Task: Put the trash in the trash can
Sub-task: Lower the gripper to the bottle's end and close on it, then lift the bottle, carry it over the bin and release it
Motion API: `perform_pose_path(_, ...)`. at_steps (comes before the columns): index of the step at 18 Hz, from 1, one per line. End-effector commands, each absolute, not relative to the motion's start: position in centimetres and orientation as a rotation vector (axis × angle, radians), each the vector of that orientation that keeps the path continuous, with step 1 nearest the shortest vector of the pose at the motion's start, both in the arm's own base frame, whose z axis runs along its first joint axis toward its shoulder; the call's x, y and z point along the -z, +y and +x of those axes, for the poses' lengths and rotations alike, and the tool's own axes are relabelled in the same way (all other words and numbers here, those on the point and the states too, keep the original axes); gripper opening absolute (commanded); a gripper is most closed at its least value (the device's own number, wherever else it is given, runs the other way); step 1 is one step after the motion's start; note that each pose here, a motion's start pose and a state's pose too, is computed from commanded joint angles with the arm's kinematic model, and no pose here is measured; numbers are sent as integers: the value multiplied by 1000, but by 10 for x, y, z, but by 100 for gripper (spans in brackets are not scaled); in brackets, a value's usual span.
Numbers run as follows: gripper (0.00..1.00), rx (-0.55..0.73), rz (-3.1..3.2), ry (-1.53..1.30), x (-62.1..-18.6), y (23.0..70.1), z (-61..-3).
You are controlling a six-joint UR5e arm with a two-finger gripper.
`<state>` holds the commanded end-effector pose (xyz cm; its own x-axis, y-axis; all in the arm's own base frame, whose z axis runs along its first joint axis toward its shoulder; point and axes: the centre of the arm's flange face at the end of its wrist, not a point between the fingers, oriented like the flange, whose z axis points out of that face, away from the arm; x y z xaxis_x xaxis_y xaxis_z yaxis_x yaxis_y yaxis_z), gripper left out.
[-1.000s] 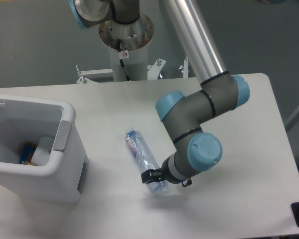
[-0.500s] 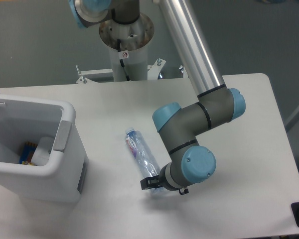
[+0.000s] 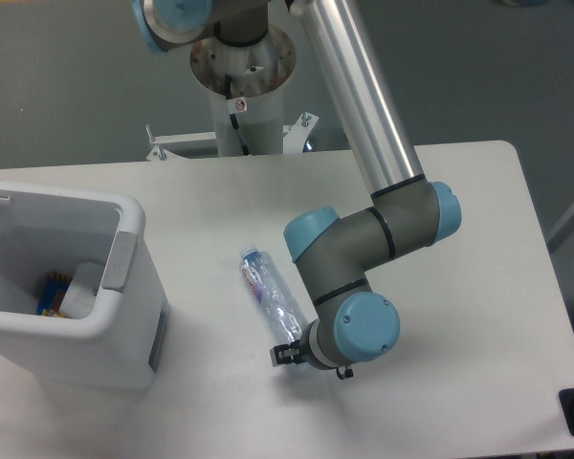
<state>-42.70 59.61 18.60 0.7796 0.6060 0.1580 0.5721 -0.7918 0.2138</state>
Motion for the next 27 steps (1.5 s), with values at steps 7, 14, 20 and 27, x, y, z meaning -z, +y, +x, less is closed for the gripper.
perform_pose_path(7, 58, -325, 2822, 940, -194, 595, -426)
perform_pose_path(14, 53, -318, 2843, 938, -207, 594, -424)
perform_pose_path(20, 53, -311, 2868, 930, -218, 594, -426)
perform_pose_path(27, 53, -278, 2962, 1003, -268, 584, -449)
